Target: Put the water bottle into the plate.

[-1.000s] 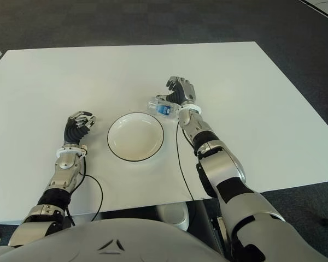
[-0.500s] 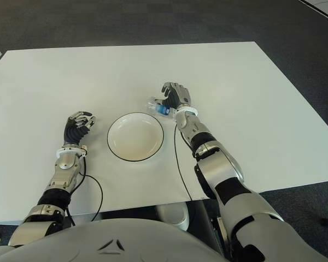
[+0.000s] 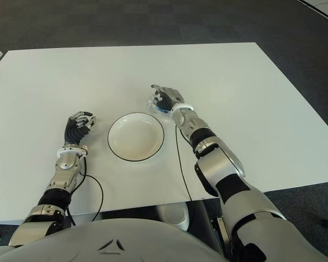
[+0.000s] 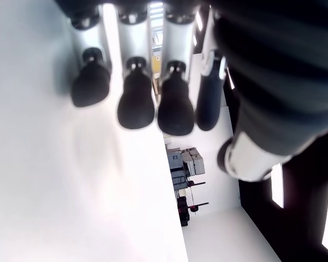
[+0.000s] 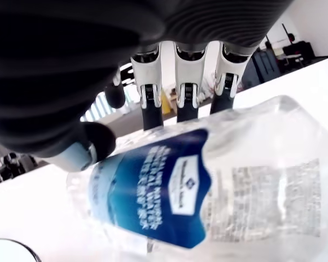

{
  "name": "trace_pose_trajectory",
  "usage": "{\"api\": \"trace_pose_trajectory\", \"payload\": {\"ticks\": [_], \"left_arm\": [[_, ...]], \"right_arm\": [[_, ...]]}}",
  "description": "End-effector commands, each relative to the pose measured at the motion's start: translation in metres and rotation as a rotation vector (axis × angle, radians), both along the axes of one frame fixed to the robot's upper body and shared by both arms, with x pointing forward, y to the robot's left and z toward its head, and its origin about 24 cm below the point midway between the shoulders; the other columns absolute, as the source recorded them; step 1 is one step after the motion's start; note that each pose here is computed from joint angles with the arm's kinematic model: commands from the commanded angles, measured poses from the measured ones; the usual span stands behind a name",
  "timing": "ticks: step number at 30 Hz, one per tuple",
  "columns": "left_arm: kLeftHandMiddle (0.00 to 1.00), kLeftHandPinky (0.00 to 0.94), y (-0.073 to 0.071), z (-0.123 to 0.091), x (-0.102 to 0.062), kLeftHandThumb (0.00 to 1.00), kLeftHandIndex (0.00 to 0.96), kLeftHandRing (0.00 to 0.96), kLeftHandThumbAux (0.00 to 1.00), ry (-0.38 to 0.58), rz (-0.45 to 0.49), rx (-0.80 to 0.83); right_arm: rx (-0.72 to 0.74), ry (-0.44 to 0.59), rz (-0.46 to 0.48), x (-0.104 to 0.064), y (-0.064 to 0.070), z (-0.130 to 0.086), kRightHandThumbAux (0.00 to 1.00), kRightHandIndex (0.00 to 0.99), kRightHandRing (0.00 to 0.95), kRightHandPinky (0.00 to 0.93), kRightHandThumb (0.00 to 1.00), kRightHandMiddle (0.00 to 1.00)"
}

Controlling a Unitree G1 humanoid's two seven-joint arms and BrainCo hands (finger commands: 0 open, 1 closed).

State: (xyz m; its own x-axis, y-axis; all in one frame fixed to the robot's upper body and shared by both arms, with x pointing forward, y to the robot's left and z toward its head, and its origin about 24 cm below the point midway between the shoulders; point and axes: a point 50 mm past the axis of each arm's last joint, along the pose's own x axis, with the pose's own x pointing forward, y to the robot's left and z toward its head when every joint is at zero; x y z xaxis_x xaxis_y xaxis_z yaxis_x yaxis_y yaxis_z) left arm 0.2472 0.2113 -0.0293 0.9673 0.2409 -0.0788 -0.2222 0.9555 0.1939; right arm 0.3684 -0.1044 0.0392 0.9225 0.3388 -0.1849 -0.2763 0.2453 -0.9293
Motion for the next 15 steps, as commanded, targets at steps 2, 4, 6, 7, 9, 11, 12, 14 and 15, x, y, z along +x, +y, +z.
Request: {"api": "trace_pose_trajectory", "payload": {"ticks": [2, 4, 6, 7, 9, 11, 12, 14, 15], "left_arm": [[0.765, 0.753, -0.0009, -0.0102, -0.0069, 0.707, 0.438, 0.756, 0.719, 0.069, 0.003, -0.020], [0.763, 0.751, -0.0009, -0.0101, -0.0070, 0.707, 0.438, 0.755, 0.719, 0.069, 0.007, -0.021], [0.760, 0.751, -0.0001, -0.0107, -0.0066, 0.707, 0.438, 0.752, 0.719, 0.073, 0.015, -0.027], [0.759, 0.751, 0.0007, -0.0116, -0.0063, 0.707, 0.438, 0.752, 0.718, 0.077, 0.018, -0.029], [0.760, 0.757, 0.0017, -0.0129, -0.0060, 0.707, 0.438, 0.753, 0.718, 0.081, 0.022, -0.030], [0.760, 0.760, 0.0018, -0.0130, -0.0059, 0.707, 0.438, 0.754, 0.718, 0.079, 0.025, -0.027], [0.761, 0.761, 0.0017, -0.0129, -0.0058, 0.707, 0.439, 0.755, 0.718, 0.077, 0.027, -0.025], [0.763, 0.763, 0.0015, -0.0128, -0.0054, 0.707, 0.439, 0.756, 0.718, 0.076, 0.029, -0.018], [0.764, 0.763, 0.0015, -0.0128, -0.0053, 0.707, 0.439, 0.757, 0.718, 0.076, 0.030, -0.016]], "right_arm": [[-0.089, 0.086, -0.006, -0.0027, -0.0016, -0.0104, 0.453, 0.005, 0.004, 0.014, 0.463, 0.003], [-0.104, 0.095, -0.004, -0.0026, -0.0008, -0.0106, 0.427, 0.002, 0.002, 0.007, 0.476, 0.001], [-0.126, 0.112, -0.003, -0.0021, 0.0010, -0.0109, 0.386, 0.001, 0.000, 0.002, 0.495, 0.000], [-0.132, 0.122, -0.006, -0.0019, 0.0018, -0.0112, 0.377, 0.000, 0.000, 0.002, 0.500, 0.000], [-0.138, 0.138, -0.013, -0.0018, 0.0028, -0.0119, 0.347, 0.000, 0.000, 0.000, 0.520, 0.000], [-0.140, 0.156, -0.022, -0.0017, 0.0037, -0.0127, 0.333, 0.000, 0.000, 0.000, 0.533, 0.000], [-0.142, 0.165, -0.026, -0.0017, 0.0041, -0.0130, 0.323, 0.000, 0.000, 0.000, 0.544, 0.000], [-0.147, 0.179, -0.032, -0.0016, 0.0048, -0.0136, 0.313, 0.000, 0.000, 0.000, 0.554, 0.000], [-0.153, 0.186, -0.032, -0.0018, 0.0055, -0.0141, 0.309, 0.000, 0.000, 0.000, 0.558, 0.000]]}}
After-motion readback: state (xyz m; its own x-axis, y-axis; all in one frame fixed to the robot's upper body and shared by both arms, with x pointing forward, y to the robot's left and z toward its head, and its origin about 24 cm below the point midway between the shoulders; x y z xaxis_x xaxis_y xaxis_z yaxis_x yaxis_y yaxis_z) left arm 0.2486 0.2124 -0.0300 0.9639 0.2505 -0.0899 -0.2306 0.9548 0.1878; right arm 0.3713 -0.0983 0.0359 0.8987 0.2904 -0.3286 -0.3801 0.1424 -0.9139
